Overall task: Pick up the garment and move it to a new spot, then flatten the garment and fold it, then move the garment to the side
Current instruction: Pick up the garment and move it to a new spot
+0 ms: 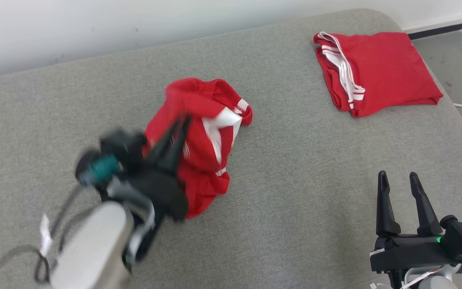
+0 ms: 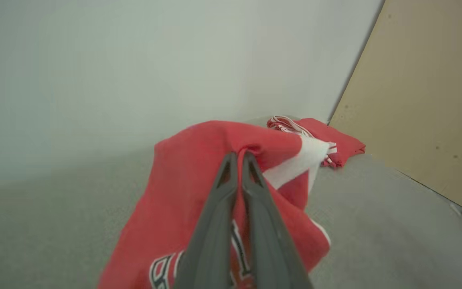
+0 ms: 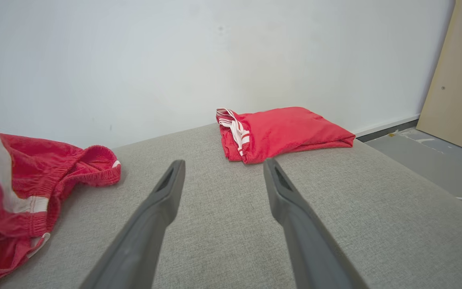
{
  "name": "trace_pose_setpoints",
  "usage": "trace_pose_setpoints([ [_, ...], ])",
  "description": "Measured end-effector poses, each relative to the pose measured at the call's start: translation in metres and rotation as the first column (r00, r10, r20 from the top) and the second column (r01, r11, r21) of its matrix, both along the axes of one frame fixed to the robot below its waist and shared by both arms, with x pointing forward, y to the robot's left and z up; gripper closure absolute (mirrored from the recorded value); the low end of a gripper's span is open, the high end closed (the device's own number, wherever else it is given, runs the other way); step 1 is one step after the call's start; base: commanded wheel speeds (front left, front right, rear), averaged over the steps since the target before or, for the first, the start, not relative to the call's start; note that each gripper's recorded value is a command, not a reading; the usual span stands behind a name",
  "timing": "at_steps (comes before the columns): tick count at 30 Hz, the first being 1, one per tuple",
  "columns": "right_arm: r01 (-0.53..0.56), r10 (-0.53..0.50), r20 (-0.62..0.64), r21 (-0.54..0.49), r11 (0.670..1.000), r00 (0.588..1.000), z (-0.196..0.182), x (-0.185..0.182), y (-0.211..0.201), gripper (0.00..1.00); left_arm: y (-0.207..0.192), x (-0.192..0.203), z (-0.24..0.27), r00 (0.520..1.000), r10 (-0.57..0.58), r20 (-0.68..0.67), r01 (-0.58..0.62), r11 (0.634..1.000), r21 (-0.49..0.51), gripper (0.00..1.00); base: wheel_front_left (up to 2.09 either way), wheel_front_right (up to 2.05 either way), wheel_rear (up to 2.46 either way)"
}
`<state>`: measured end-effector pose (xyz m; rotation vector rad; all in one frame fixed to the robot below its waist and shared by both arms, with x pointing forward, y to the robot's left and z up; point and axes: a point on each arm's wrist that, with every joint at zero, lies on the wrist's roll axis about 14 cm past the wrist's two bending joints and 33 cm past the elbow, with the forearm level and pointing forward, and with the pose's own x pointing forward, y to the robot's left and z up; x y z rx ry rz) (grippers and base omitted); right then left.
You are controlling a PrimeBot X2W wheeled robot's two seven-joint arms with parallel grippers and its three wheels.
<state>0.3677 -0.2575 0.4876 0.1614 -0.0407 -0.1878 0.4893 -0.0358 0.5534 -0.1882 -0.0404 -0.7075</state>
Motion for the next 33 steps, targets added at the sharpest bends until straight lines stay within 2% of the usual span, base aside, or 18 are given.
trace_pose_setpoints([
  [4, -0.016, 0.016, -0.005, 0.004, 1.0, 1.0, -0.002, 0.003, 0.005, 0.0, 0.003, -0.03, -0.057, 0.992, -0.006, -0.125, 0.014, 0.998, 0.059, 1.0, 0.0, 0.0, 0.0],
  [6, -0.028, 0.028, -0.009, 0.002, 1.0, 1.0, -0.004, 0.005, 0.009, 0.0, 0.005, -0.039, -0.069, 0.989, -0.006, -0.147, 0.016, 0.998, 0.068, 1.0, 0.0, 0.0, 0.0],
  [7, -0.033, 0.033, -0.01, 0.002, 0.999, 0.999, -0.004, 0.006, 0.01, 0.0, 0.007, -0.04, -0.07, 0.99, 0.0, -0.14, 0.01, 0.998, 0.069, 0.66, 0.0, 0.0, 0.0],
  [8, -0.039, 0.039, -0.009, 0.003, 0.999, 0.999, -0.004, 0.007, 0.012, 0.0, 0.009, -0.039, -0.066, 0.992, 0.013, -0.127, -0.006, 0.998, 0.06, 0.22, 0.0, 0.0, 0.0],
  [9, -0.044, 0.044, -0.009, 0.001, 0.999, 0.999, -0.004, 0.008, 0.014, 0.0, 0.012, -0.039, -0.062, 0.994, 0.021, -0.11, -0.015, 0.999, 0.051, 0.0, 0.0, 0.0, 0.0],
  [15, -0.075, 0.075, 0.002, -0.006, 0.997, 0.997, 0.0, 0.005, 0.024, 0.0, 0.034, -0.035, -0.023, 0.995, 0.097, 0.019, -0.097, 0.995, 0.005, 0.0, 0.0, 0.0, 0.0],
  [20, -0.11, 0.11, 0.023, -0.013, 0.994, 0.994, 0.007, 0.003, 0.036, 0.0, 0.077, -0.038, -0.003, 0.971, 0.226, 0.079, -0.226, 0.974, -0.008, 0.0, 0.0, 0.0, 0.0],
  [26, -0.174, 0.174, 0.052, -0.013, 0.985, 0.983, 0.015, 0.005, 0.057, 0.0, 0.148, -0.056, 0.013, 0.901, 0.41, 0.145, -0.413, 0.911, -0.007, 0.0, 0.0, 0.0, 0.0],
  [27, -0.174, 0.174, 0.052, -0.013, 0.985, 0.983, 0.015, 0.005, 0.057, 0.0, 0.148, -0.056, 0.013, 0.901, 0.41, 0.145, -0.413, 0.911, -0.007, 0.0, 0.0, 0.0, 0.0],
  [33, -0.235, 0.236, 0.07, -0.017, 0.972, 0.969, 0.021, 0.004, 0.078, 0.0, 0.205, -0.087, 0.011, 0.822, 0.551, 0.146, -0.556, 0.831, -0.009, 0.0, 0.0, 0.0, 0.0],
])
